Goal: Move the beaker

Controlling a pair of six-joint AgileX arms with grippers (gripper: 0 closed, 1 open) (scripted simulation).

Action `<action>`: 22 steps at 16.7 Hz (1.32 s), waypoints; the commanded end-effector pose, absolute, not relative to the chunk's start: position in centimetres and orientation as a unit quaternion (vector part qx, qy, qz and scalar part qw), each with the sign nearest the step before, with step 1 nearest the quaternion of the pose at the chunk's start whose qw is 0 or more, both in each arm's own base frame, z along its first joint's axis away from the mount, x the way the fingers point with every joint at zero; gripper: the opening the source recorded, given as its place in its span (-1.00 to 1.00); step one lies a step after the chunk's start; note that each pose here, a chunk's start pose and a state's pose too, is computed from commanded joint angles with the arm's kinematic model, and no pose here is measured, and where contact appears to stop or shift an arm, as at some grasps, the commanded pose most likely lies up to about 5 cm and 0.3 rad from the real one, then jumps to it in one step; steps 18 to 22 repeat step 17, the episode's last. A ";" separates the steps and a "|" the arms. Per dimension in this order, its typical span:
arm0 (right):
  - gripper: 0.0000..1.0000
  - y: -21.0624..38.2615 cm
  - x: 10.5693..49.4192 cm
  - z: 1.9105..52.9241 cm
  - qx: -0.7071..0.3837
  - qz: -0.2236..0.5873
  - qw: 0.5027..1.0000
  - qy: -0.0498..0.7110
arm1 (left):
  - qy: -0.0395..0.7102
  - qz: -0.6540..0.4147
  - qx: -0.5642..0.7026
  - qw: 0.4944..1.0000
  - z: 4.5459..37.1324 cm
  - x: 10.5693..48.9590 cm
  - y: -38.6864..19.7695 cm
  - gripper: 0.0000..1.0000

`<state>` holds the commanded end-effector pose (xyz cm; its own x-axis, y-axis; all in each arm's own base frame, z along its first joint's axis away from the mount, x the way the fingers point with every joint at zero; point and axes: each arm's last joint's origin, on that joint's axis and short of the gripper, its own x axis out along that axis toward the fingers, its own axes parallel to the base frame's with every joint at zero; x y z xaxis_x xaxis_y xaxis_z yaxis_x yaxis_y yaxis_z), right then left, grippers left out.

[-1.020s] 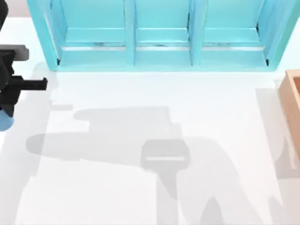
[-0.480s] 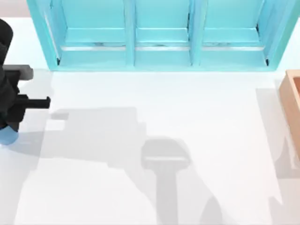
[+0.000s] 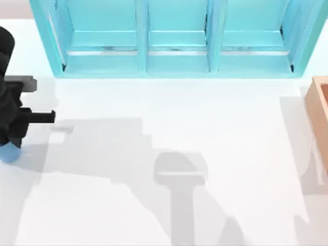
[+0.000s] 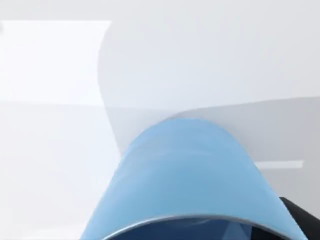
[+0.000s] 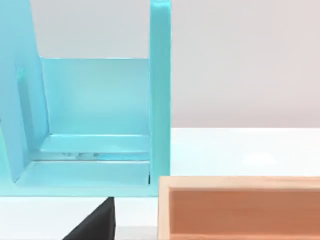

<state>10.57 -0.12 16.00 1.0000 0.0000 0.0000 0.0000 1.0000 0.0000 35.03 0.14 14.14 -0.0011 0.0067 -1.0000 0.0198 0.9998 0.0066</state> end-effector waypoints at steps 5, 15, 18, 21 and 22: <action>1.00 -0.1 10.6 16.0 0.000 0.000 1.000 0.000 | 0.707 -0.005 0.009 0.707 14.1 35.0 0.1 0.06; 1.00 -0.1 10.6 16.0 0.000 0.000 1.000 0.000 | 0.707 -0.005 0.009 0.707 14.1 35.0 0.1 1.00; 1.00 -0.1 10.6 16.0 0.000 0.000 1.000 0.000 | 0.707 -0.005 0.009 0.707 14.1 35.0 0.1 1.00; 1.00 -0.1 10.6 16.0 0.000 0.000 1.000 0.000 | 0.707 -0.005 0.009 0.707 14.1 35.0 0.1 1.00; 1.00 -0.1 10.6 16.0 0.000 0.000 1.000 0.000 | 0.707 -0.005 0.009 0.707 14.1 35.0 0.1 1.00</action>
